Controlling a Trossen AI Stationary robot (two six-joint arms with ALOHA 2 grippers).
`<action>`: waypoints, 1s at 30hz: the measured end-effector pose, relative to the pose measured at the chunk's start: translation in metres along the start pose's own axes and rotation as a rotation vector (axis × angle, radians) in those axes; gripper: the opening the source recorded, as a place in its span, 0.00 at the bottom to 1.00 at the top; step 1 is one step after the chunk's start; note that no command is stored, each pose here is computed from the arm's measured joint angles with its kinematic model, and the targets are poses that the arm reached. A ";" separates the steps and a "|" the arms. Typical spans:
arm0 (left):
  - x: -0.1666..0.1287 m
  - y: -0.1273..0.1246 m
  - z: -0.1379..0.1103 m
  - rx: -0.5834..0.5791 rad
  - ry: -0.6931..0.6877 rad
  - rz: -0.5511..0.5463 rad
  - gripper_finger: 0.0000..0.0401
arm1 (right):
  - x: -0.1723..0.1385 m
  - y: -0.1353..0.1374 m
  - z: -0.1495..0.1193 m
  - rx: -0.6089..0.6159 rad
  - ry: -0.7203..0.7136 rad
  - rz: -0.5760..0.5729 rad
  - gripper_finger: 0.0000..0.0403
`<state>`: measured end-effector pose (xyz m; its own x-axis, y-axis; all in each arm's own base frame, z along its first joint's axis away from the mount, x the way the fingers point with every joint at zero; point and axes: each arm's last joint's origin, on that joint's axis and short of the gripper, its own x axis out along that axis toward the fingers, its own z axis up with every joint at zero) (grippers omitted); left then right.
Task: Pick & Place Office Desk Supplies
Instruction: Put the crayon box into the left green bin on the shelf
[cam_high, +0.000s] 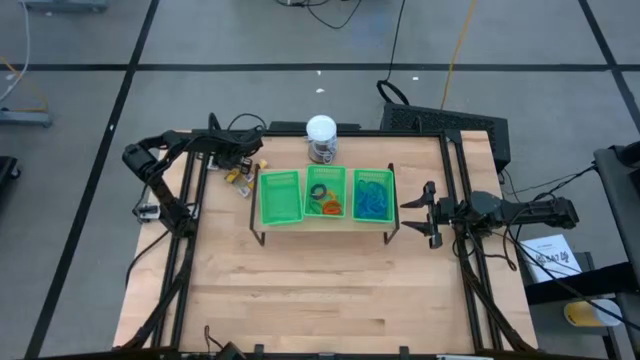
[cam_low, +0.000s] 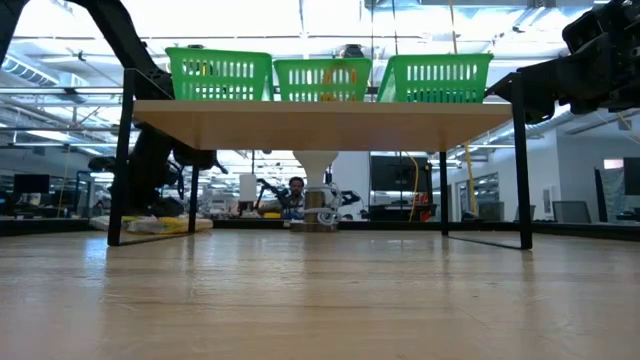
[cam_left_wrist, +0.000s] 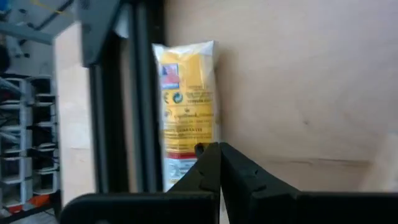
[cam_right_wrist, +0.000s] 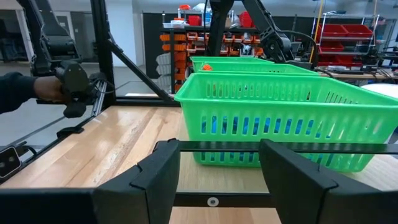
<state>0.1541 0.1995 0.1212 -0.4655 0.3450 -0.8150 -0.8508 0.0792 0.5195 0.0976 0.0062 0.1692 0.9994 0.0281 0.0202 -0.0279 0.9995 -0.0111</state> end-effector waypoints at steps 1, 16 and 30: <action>0.000 -0.001 0.001 0.005 0.000 -0.022 0.01 | 0.000 0.000 0.000 0.000 0.000 0.000 0.53; -0.009 -0.016 0.007 0.010 -0.066 -0.166 0.03 | 0.000 0.000 0.000 0.000 0.000 0.000 0.53; -0.011 0.008 0.022 -0.114 0.018 -0.057 0.45 | 0.000 0.000 0.000 0.000 0.001 0.000 0.53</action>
<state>0.1583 0.2170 0.1400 -0.4190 0.3257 -0.8475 -0.8977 -0.0086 0.4405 0.0976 0.0062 0.1690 0.9994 0.0278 0.0195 -0.0276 0.9996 -0.0110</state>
